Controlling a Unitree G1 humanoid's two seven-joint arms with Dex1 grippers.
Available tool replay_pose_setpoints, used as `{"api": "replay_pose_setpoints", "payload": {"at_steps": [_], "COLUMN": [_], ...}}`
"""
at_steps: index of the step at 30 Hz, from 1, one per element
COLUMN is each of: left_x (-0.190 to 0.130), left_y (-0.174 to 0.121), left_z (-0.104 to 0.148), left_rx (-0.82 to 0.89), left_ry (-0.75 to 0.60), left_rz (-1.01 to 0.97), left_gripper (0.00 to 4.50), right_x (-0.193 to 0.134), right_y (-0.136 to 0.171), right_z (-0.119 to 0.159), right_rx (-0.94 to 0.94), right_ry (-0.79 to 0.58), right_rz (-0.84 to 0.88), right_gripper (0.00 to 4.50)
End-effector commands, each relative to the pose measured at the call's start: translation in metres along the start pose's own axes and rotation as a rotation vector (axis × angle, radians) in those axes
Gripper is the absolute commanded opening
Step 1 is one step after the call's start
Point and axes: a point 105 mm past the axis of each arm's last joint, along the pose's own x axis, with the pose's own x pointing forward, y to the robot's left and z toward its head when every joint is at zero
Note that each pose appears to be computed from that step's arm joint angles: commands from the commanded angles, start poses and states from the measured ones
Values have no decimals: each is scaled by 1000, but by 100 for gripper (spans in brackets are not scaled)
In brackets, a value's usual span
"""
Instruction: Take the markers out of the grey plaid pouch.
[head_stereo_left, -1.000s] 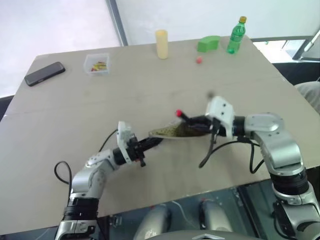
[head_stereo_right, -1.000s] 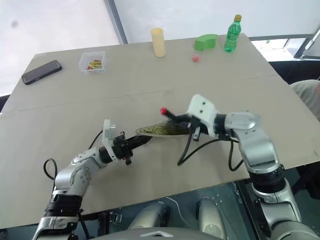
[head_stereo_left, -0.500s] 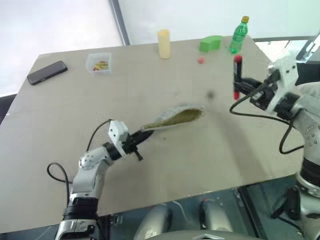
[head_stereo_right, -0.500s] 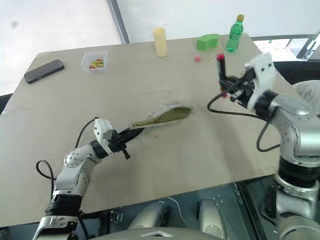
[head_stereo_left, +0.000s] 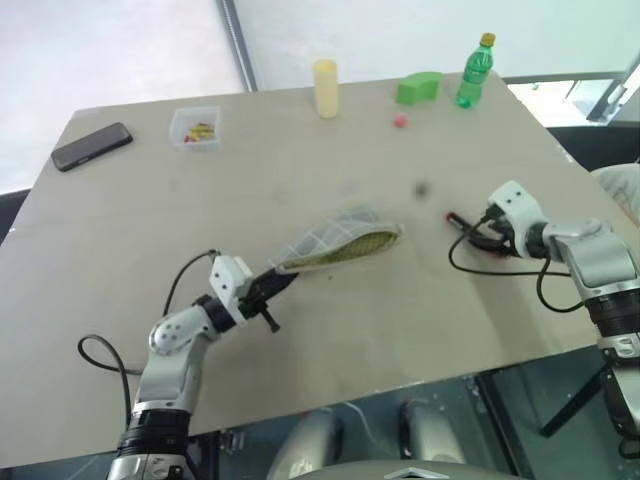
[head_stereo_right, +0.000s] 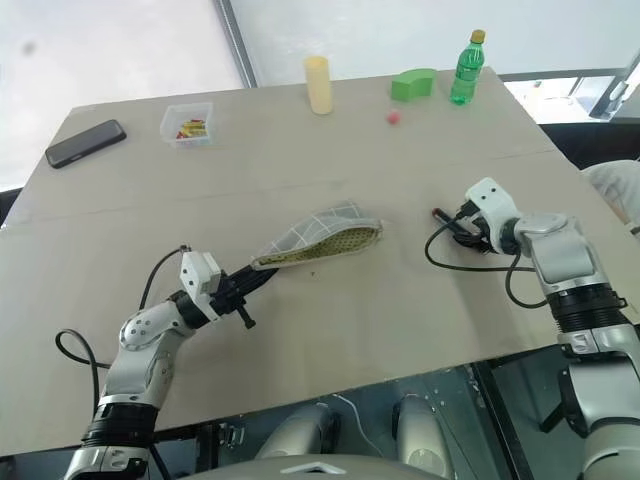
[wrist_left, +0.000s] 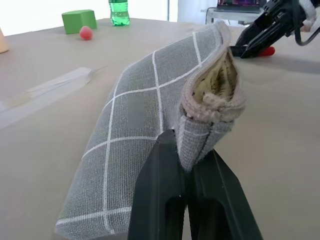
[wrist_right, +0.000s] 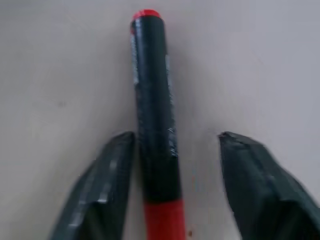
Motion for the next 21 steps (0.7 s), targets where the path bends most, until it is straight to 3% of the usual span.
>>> {"api": "replay_pose_setpoints", "payload": {"at_steps": [1,4,8,12,18,21], "left_x": [3,4,7,14,26,25], "left_y": [-20,-32,-41,-42,-43,-45], "left_z": [18,35,58,61,45,29], "left_rx": [-189,-345,-486,-495,-467,-502], "left_ry": [-85,-134,-185,-153,-91,-54], "left_rz": [-125,-219,-321,-373,-388,-384], "left_gripper": [0,0,0,0,0,0], "right_x": [-10,-51,-105,-149,-168,-146], "right_y": [9,27,48,69,79,106], "right_z": [15,48,81,105,117,115], "right_rx": [-27,-86,-125,-107,-140,-195], "right_ry": [-109,-313,-478,-534,-516,-449], "right_rz": [15,113,191,276,266,342], "right_gripper": [400,400,400,400,400,400]}}
